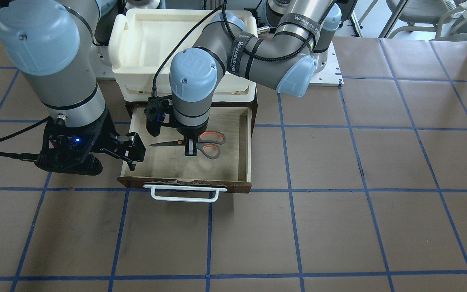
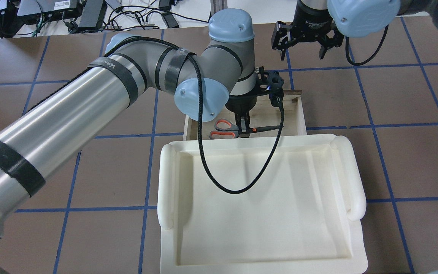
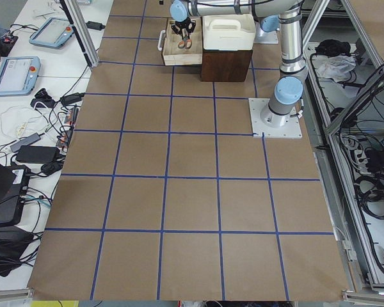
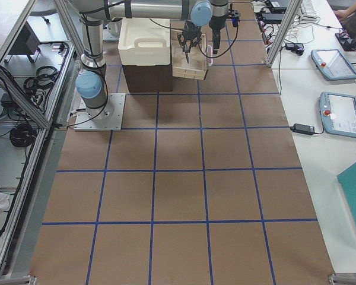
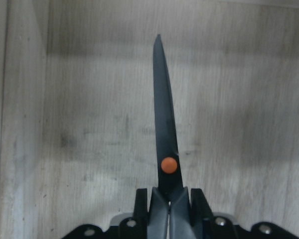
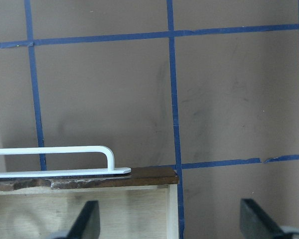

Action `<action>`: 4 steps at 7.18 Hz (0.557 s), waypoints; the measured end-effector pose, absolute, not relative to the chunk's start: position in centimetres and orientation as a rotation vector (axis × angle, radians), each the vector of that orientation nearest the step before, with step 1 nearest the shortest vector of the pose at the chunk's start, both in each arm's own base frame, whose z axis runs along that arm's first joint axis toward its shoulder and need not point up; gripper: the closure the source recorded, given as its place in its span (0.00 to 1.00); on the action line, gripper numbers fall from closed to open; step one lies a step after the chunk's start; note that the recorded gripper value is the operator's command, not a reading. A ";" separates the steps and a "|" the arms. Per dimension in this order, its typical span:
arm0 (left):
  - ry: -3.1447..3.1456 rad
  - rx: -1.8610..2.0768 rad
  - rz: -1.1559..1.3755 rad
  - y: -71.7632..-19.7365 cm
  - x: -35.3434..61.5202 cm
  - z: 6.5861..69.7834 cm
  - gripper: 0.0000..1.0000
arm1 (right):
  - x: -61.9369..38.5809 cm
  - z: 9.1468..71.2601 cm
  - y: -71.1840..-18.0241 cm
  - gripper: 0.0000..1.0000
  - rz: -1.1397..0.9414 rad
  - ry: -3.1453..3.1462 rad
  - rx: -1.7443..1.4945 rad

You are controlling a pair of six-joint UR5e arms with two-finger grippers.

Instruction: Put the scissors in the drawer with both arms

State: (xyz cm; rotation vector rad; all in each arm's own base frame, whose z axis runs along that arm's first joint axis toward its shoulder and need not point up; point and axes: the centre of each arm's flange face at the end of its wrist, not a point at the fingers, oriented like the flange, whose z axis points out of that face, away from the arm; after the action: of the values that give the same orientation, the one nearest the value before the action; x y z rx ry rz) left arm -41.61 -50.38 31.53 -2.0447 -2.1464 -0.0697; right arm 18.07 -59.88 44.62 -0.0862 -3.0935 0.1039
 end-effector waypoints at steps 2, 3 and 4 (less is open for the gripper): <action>-2.152 -2.041 -0.080 -49.7 -42.2 31.6 1.00 | 18.0 44.6 -59.8 0.00 0.101 -3.091 -0.086; -2.153 -2.042 -0.082 -49.4 -42.4 31.9 1.00 | 17.9 44.7 -59.8 0.00 0.101 -3.090 -0.087; -2.159 -2.036 -0.084 -49.2 -42.4 32.1 0.19 | 17.9 44.7 -59.8 0.00 0.102 -3.089 -0.086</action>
State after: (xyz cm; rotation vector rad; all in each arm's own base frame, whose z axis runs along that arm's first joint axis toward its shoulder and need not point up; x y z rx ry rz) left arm -42.41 -49.21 32.13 -2.0359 -2.1591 -0.0843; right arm 17.92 -59.77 44.72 -0.0860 -3.0893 0.1019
